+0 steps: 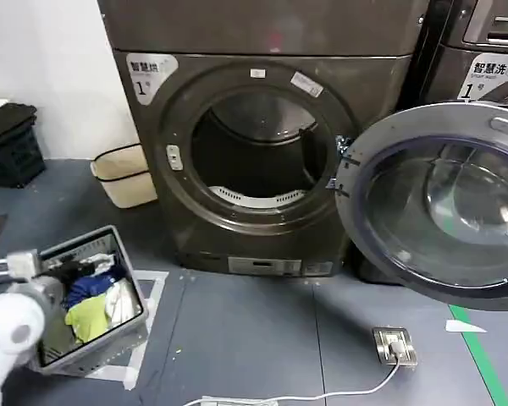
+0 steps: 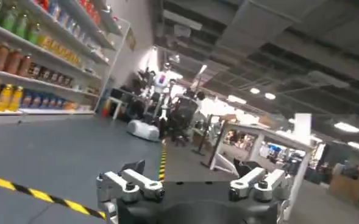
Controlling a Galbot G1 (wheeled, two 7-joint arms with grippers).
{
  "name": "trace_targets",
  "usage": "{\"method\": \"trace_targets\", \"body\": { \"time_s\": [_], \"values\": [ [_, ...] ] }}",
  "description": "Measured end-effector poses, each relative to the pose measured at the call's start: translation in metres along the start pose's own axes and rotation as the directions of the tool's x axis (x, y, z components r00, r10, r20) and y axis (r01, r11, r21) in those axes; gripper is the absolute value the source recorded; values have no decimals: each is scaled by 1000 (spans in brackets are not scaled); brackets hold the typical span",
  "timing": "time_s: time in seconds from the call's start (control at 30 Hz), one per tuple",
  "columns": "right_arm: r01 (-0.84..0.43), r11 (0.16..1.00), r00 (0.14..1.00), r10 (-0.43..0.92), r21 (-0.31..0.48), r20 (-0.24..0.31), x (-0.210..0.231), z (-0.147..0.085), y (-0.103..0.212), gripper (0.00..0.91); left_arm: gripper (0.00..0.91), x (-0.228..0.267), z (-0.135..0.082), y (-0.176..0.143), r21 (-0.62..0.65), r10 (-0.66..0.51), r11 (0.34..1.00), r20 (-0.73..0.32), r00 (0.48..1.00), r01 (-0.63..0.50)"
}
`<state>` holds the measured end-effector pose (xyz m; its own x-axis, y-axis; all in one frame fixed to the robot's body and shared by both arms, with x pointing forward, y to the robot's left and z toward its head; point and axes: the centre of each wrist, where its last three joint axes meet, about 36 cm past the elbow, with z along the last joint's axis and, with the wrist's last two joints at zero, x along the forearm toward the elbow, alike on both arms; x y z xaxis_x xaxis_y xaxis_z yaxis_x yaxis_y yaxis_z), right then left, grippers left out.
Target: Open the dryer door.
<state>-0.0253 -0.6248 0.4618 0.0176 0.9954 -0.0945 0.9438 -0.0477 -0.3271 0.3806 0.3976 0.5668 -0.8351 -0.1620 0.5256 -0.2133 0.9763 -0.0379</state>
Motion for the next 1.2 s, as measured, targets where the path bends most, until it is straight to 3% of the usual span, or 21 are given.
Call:
{"method": "trace_targets", "body": {
  "time_s": [0.23,0.57,0.83,1.2],
  "values": [
    [36,999,999,-36,-13,1,2,-2,3,907,907,-8,-20,21,123,-34,991,-115,993,48],
    [79,996,997,-79,-38,8,6,-9,9,907,907,-32,-47,61,290,-12,950,-336,942,115],
    [144,987,989,-143,-70,25,15,-7,18,907,907,-50,-67,87,372,17,914,-428,903,159],
    [135,985,991,-133,-103,29,18,-7,15,907,907,-68,-66,89,379,26,905,-506,862,195]
  ]
}}
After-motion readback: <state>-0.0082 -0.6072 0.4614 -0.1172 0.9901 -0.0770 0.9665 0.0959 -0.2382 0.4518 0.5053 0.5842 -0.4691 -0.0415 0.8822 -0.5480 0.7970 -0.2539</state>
